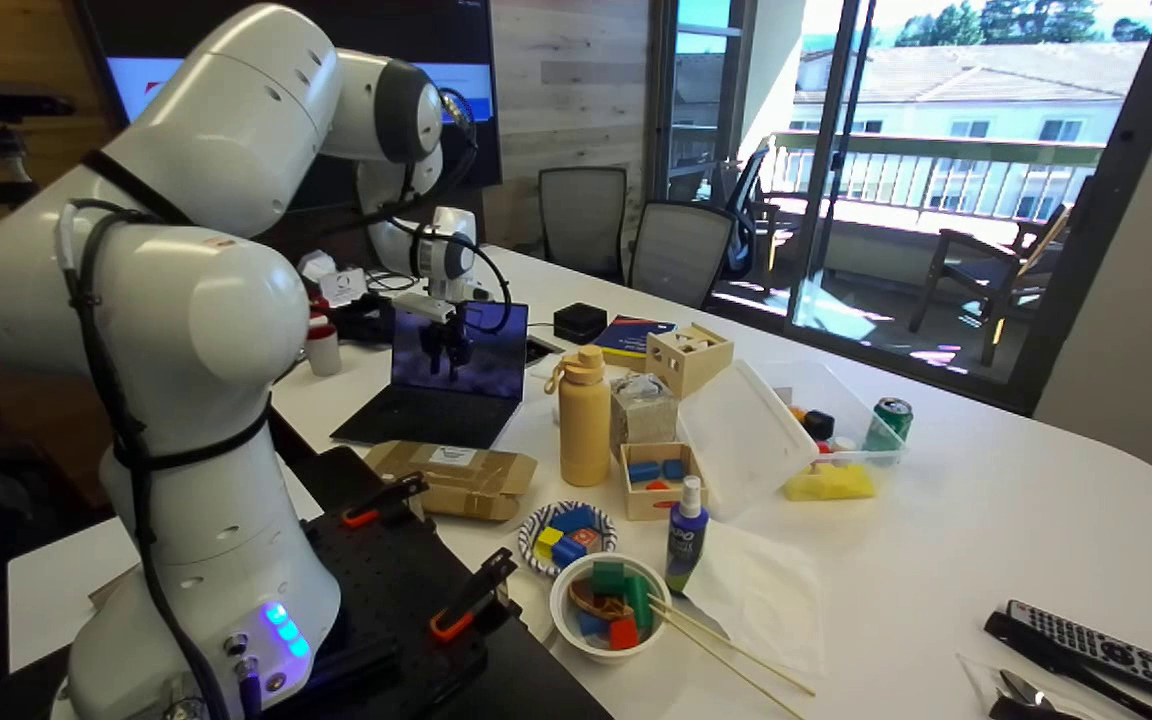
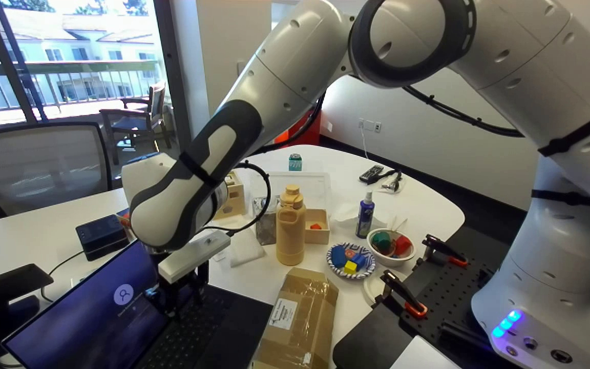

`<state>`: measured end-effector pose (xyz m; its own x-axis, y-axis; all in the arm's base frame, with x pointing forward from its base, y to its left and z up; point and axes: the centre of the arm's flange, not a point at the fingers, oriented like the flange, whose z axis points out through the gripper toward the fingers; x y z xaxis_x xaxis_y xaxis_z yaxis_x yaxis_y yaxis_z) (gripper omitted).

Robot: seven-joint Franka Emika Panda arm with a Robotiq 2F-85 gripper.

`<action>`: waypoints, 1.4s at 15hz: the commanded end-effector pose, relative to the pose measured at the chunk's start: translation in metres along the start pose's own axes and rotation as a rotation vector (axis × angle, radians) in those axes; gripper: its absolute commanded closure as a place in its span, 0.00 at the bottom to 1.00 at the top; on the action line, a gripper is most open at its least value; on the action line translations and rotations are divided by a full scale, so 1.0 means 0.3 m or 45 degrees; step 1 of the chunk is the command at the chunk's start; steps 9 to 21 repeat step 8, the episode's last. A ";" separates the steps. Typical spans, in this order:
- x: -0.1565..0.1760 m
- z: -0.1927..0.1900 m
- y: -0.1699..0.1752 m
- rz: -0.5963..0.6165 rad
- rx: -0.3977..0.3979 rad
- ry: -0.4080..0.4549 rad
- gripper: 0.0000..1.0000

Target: Press a button on the keyboard of the laptop

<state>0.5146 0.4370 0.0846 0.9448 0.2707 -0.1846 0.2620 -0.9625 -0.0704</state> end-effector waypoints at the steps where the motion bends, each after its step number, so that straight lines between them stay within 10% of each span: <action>1: -0.105 -0.139 0.051 -0.022 0.004 0.009 0.14; 3: -0.120 -0.175 0.054 -0.037 0.004 0.009 0.01; 21: -0.161 -0.200 0.056 -0.058 0.016 -0.004 0.00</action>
